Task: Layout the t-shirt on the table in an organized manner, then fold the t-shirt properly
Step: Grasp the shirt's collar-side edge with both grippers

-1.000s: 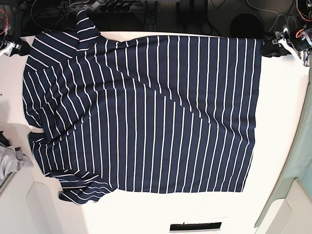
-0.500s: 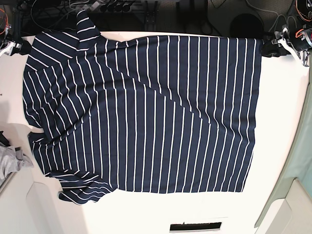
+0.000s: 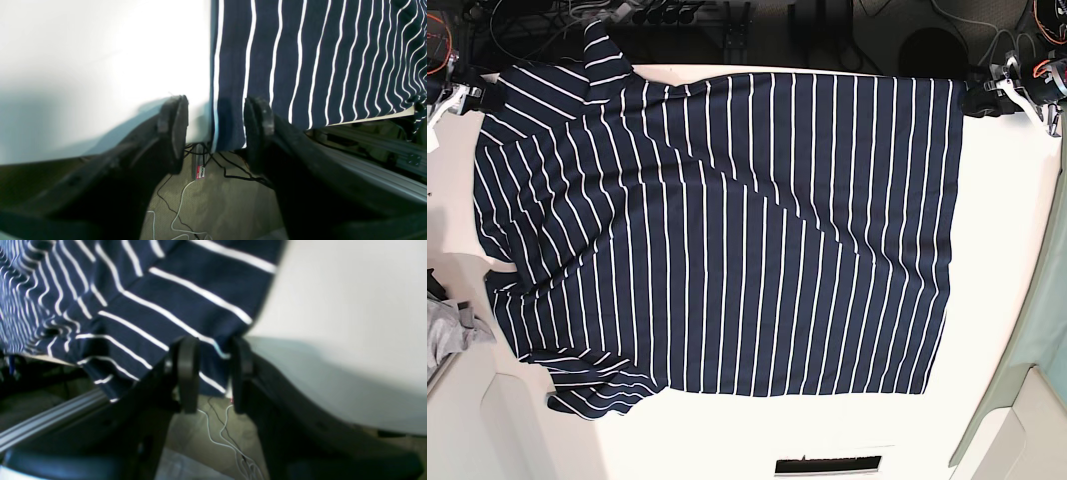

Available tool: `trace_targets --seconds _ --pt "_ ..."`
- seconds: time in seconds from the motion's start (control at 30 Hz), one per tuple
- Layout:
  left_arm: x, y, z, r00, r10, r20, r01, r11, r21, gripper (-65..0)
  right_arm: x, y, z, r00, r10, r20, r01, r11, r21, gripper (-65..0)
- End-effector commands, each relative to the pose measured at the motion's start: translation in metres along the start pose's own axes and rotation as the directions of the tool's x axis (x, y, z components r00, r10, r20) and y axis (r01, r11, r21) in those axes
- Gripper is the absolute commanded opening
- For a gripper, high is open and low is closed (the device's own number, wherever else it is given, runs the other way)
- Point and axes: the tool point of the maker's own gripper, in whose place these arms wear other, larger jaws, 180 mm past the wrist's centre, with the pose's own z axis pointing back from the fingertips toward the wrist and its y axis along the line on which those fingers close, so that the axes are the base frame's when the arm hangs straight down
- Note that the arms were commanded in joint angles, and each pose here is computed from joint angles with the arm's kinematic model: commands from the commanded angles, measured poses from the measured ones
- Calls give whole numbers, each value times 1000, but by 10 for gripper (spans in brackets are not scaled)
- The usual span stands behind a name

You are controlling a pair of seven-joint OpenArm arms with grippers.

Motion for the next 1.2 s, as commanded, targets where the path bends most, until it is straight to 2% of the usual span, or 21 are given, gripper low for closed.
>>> trace_targets --seconds 0.0,0.33,0.6,1.0,1.1,1.17 --pt "-3 4 3 999 -17 -34 18 1000 15 -347 -5 -6 3 999 21 -45 -22 999 -30 -474" --pt "-6 0 2 999 -3 -42 3 1000 -4 -347 -7 -2 0 998 23 -53 -24 1000 -18 -474" --pt "-21 -19 -15 998 9 -67 -12 999 -53 -347 -7 0 0 999 25 -49 -25 1000 -7 -474" --pt "-24 -20 -16 996 5 -86 -10 998 -56 -347 -16 11 -11 998 5 -61 -3 1000 28 -474" --pt "-24 -20 -16 996 6 -85 -10 998 -56 -354 -16 12 -12 998 3 -60 -1 999 32 -474" --pt "-23 -21 -16 997 8 -81 -13 998 -60 -412 -17 13 -13 998 0 -59 2 999 36 -478"
